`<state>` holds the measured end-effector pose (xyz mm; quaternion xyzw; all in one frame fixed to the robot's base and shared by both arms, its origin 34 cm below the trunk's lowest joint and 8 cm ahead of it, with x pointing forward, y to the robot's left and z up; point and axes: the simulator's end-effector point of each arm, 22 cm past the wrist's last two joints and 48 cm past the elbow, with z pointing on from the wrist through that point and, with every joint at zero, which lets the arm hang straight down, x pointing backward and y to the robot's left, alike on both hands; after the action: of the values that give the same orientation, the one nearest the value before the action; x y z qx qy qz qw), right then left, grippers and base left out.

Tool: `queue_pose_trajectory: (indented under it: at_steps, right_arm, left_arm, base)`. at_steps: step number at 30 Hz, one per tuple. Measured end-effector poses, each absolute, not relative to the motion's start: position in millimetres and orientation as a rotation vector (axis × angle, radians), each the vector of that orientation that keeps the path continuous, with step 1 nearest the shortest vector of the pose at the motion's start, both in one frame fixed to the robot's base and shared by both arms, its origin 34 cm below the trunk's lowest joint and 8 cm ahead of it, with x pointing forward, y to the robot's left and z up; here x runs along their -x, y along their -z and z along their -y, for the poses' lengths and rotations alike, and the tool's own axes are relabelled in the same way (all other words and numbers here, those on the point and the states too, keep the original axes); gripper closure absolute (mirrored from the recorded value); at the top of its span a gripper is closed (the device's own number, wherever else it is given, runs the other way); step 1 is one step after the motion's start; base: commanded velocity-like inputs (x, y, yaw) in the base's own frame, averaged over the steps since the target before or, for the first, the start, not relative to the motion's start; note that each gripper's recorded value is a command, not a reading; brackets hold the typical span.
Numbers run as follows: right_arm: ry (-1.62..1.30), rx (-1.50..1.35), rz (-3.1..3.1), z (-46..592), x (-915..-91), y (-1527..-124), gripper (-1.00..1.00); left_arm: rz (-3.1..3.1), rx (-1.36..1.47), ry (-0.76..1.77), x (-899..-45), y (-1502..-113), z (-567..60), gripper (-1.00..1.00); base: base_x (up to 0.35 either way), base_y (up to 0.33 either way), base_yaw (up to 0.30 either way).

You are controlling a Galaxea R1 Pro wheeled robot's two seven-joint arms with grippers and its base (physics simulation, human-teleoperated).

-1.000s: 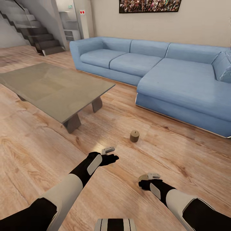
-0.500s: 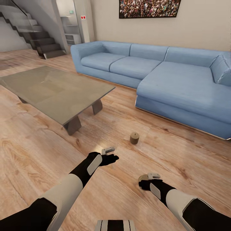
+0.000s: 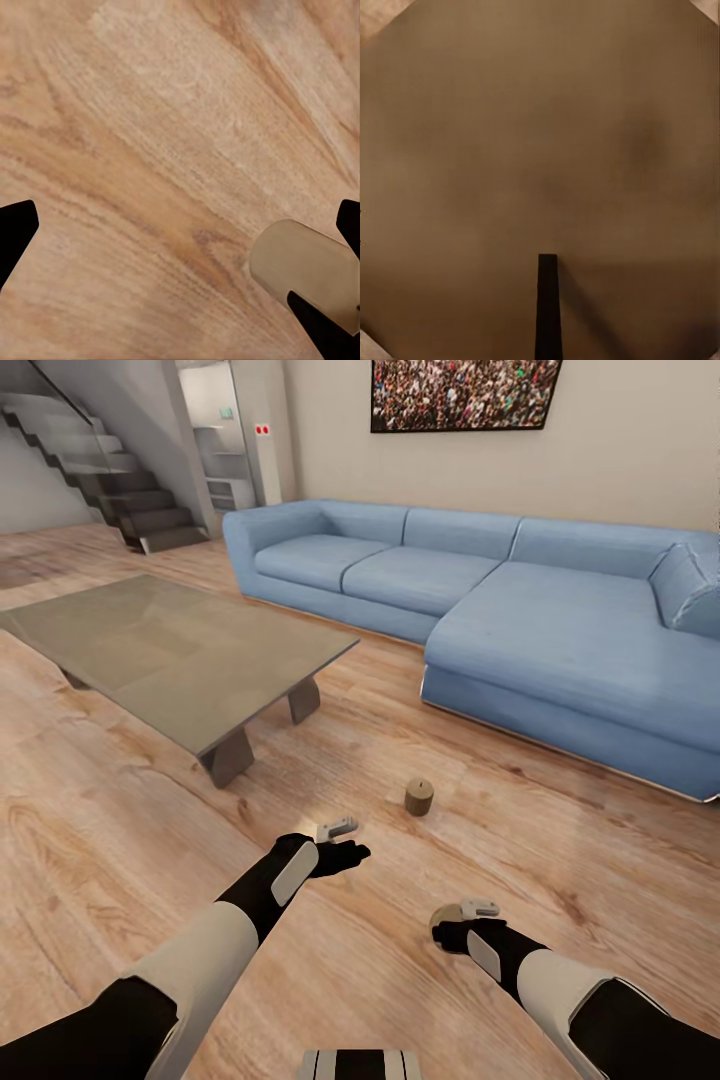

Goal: Place each of the two pumpkins and all three candles from the living room inside a cabinet in the living room (use any cabinet), then make sure every cabinet is closed, and position the cauldron so it is next to a table in the living room.

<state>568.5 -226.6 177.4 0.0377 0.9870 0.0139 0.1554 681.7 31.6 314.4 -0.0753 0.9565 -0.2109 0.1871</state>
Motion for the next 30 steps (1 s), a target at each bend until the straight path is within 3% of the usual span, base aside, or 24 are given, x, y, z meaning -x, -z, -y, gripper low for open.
queue_pose_trajectory:
  at_steps: [30]
  right_arm:
    - [-0.047, -0.107, -2.778, 226, -584, -201, 1.00]
  left_arm:
    - [-2.646, 0.197, 0.590, -691, -343, -32, -1.00]
  base:
    - [0.000, 0.000, 0.000]
